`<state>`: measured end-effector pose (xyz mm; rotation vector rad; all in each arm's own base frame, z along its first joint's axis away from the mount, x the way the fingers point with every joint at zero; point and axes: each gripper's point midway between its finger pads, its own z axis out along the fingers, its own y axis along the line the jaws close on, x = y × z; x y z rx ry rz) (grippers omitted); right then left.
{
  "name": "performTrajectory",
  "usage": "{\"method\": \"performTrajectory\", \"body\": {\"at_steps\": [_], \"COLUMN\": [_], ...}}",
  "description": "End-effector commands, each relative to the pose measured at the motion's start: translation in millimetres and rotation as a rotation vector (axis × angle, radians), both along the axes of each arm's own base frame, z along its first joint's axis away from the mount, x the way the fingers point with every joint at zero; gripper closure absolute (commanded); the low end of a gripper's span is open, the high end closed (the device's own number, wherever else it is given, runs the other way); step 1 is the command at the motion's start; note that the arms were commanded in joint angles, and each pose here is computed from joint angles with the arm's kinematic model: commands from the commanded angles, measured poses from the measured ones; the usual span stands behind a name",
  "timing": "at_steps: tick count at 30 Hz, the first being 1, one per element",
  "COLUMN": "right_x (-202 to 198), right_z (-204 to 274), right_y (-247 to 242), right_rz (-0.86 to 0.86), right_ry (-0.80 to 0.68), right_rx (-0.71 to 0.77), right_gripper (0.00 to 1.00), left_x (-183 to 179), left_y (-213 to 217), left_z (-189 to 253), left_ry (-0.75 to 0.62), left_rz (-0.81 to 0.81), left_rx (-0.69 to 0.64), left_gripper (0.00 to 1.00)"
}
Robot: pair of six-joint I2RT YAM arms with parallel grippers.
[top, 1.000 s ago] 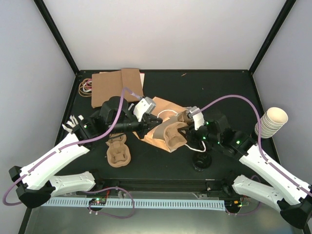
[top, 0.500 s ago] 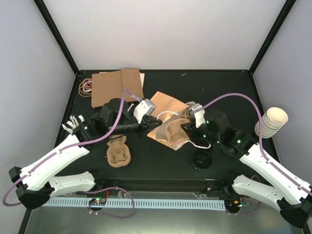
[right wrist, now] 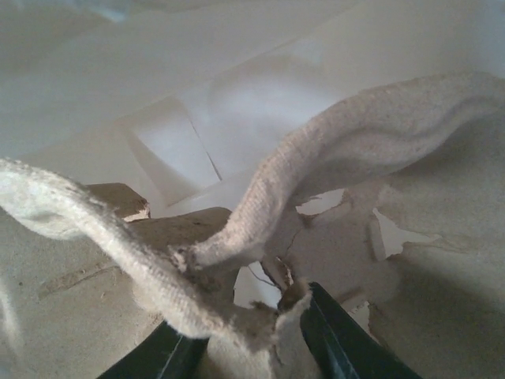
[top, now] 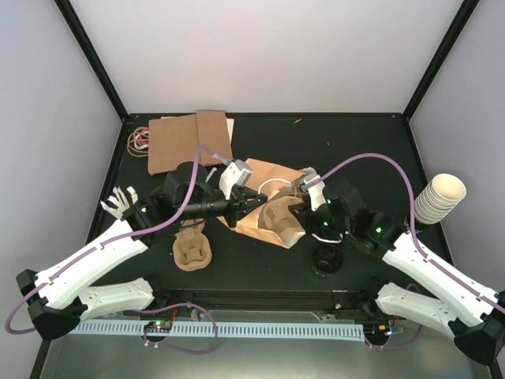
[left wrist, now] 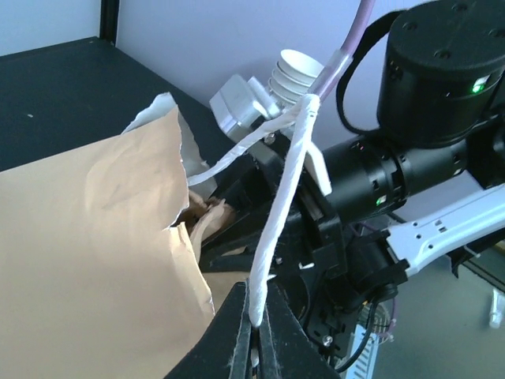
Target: Pack the takeout coffee
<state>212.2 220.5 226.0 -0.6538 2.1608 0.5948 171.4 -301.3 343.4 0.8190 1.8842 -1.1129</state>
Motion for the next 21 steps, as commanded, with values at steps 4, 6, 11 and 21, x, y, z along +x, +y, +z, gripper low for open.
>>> {"method": "performTrajectory", "body": {"at_steps": [4,6,11,21], "right_x": [0.7,0.0,1.2,-14.1], "right_z": [-1.0,-2.6,-8.2,1.0], "right_y": [14.2,17.3,19.7,37.2], "right_rz": [-0.007,-0.014,-0.038,0.038], "right_ry": [-0.054,-0.066,-0.095,-0.138], "right_rx": [0.029,0.020,-0.029,0.014], "right_gripper": [0.70,0.70,0.70,0.70], "left_x": [-7.7,-8.4,-11.4,-11.4], "left_y": [-10.2,-11.8,-11.8,-15.3], "left_z": [29.2,30.5,32.0,29.1], "left_ry": [0.004,0.009,0.015,0.040], "left_rz": [-0.061,-0.070,-0.083,-0.091], "left_rx": [-0.132,-0.141,-0.149,-0.164], "left_gripper": [0.99,0.99,0.98,0.98]}}
